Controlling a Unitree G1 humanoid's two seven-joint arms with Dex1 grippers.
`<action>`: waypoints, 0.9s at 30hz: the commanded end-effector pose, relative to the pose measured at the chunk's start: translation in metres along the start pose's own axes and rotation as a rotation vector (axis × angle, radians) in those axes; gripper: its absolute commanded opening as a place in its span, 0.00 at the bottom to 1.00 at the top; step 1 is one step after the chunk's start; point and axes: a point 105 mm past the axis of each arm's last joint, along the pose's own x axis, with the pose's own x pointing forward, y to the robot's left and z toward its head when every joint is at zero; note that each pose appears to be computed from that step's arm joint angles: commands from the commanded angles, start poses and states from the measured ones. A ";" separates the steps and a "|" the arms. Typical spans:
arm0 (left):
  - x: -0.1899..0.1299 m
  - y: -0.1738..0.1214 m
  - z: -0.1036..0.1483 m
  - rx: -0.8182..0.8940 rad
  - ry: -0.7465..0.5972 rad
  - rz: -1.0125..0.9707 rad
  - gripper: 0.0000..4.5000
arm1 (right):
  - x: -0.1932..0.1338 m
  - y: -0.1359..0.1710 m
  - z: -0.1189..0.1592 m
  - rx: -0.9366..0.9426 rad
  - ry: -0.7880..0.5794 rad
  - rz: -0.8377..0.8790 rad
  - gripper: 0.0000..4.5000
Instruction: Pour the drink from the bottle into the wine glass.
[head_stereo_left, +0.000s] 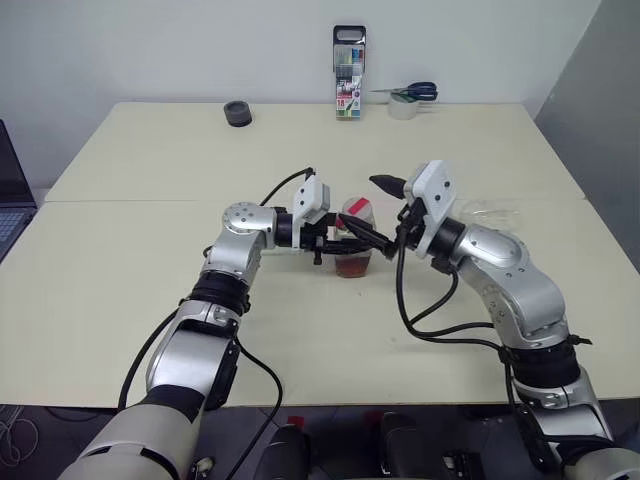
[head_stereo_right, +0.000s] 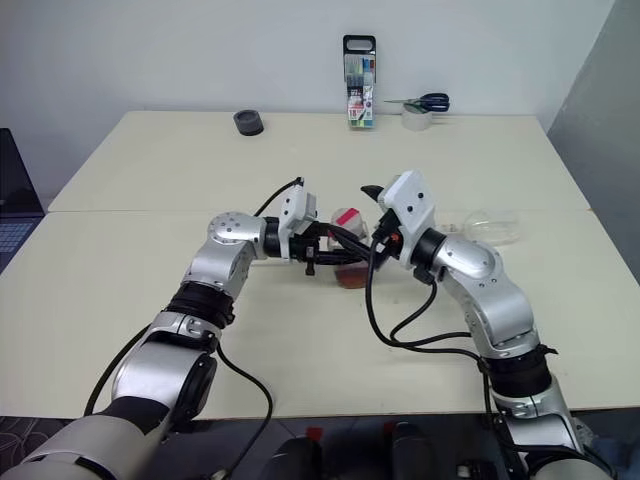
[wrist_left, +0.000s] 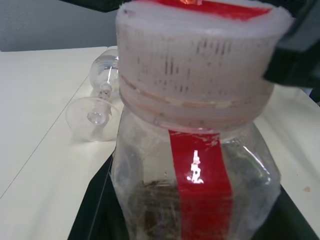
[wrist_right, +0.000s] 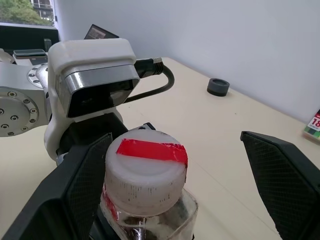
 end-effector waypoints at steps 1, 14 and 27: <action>-0.004 0.001 0.019 0.068 -0.045 -0.006 0.39 | -0.020 -0.023 0.010 -0.022 -0.015 -0.102 0.97; -0.007 0.005 0.022 0.038 -0.061 0.000 0.39 | -0.034 0.012 0.018 0.029 0.012 0.092 0.97; -0.005 0.003 0.024 0.033 -0.064 -0.021 0.39 | -0.005 0.010 0.029 -0.043 -0.026 0.014 0.97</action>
